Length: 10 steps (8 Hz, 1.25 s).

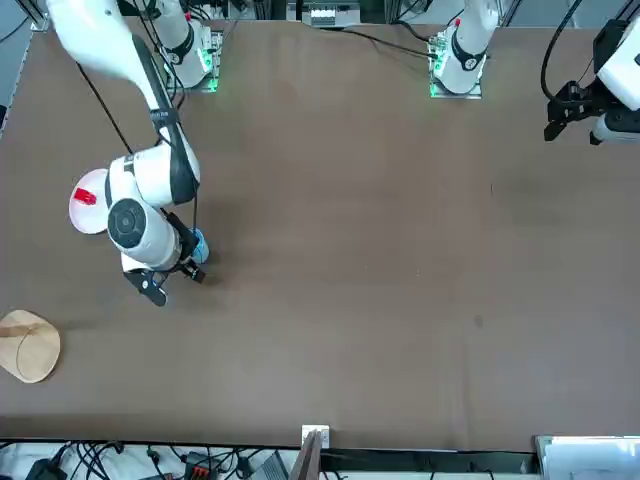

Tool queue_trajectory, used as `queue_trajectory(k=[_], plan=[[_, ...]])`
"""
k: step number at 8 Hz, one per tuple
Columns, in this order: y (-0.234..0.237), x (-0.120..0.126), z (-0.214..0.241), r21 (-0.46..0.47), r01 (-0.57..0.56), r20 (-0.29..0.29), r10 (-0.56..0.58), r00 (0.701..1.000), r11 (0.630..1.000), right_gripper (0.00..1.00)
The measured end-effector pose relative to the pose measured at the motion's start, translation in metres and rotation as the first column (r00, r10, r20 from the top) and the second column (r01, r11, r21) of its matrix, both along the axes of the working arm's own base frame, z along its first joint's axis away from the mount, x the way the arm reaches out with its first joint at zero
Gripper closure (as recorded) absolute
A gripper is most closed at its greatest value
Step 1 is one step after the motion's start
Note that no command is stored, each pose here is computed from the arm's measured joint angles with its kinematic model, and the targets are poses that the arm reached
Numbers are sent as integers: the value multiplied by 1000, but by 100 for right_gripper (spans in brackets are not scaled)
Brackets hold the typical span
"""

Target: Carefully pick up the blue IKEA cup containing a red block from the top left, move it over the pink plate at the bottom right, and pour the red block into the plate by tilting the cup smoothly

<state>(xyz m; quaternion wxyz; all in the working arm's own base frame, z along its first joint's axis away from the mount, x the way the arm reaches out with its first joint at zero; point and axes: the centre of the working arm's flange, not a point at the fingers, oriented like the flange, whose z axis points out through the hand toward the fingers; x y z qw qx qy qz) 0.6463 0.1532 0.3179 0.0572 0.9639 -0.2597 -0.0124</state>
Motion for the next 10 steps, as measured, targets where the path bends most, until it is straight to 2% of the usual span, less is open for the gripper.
queue_trajectory(k=[2, 5, 8, 10], plan=[[-2, 4, 30, -2, -94, -4, 94, 996, 996, 9], [-24, 18, 59, 2, -243, 7, 243, 970, 970, 9], [-69, 28, 67, 7, -350, -3, 350, 937, 937, 8], [-119, 34, 92, 12, -360, -23, 360, 933, 933, 0]])
